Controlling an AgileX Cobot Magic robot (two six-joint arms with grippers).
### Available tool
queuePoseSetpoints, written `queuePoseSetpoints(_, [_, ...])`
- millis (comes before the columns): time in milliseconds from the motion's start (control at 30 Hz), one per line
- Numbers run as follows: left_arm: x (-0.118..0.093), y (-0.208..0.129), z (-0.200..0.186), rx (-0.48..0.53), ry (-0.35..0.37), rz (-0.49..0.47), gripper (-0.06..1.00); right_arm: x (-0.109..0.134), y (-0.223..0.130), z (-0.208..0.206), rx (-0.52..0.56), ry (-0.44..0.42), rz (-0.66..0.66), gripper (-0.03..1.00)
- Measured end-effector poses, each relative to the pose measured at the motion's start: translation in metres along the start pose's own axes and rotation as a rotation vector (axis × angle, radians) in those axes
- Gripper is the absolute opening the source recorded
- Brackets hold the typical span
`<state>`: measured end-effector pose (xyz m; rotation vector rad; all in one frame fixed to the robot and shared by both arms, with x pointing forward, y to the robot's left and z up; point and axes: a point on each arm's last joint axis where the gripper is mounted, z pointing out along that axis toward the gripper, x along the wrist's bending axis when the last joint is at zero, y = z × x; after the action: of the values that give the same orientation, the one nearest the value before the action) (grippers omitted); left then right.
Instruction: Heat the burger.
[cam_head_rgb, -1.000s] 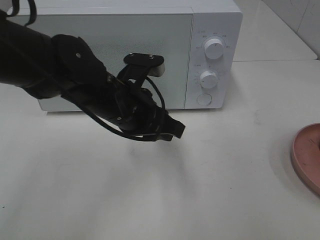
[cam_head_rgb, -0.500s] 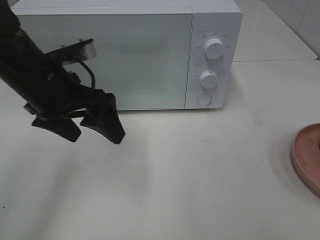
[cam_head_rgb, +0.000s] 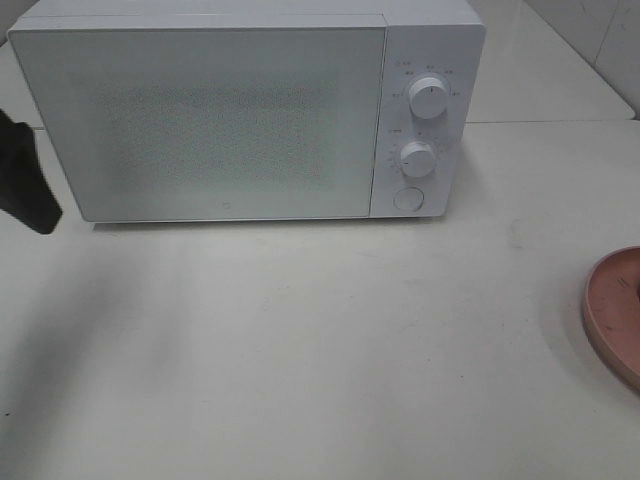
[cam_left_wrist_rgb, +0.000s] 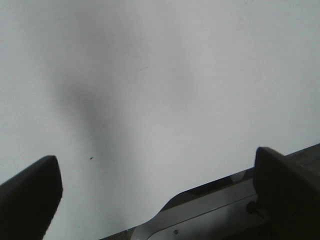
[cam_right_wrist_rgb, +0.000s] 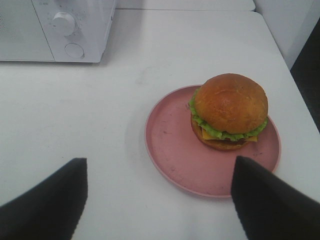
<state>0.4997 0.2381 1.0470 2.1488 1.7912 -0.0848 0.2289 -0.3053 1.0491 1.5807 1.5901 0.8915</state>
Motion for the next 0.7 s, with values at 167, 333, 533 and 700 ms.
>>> queuePoseSetpoints(167, [0.025,-0.042,-0.025,-0.064,0.066,-0.106,0.98,0.0,0.0,0.0,0.0,0.0,0.0,0.76])
queuePoseSetpoints(333, [0.037,-0.07,-0.032,-0.084,0.135,-0.138,0.98,0.0,0.0,0.0,0.0,0.0,0.0,0.76])
queuePoseSetpoints(533, [0.035,-0.115,-0.035,-0.119,0.195,-0.124,0.98,0.0,0.0,0.0,0.0,0.0,0.0,0.76])
queuePoseSetpoints(700, [0.031,-0.139,-0.031,-0.154,0.2,-0.117,0.98,0.0,0.0,0.0,0.0,0.0,0.0,0.76])
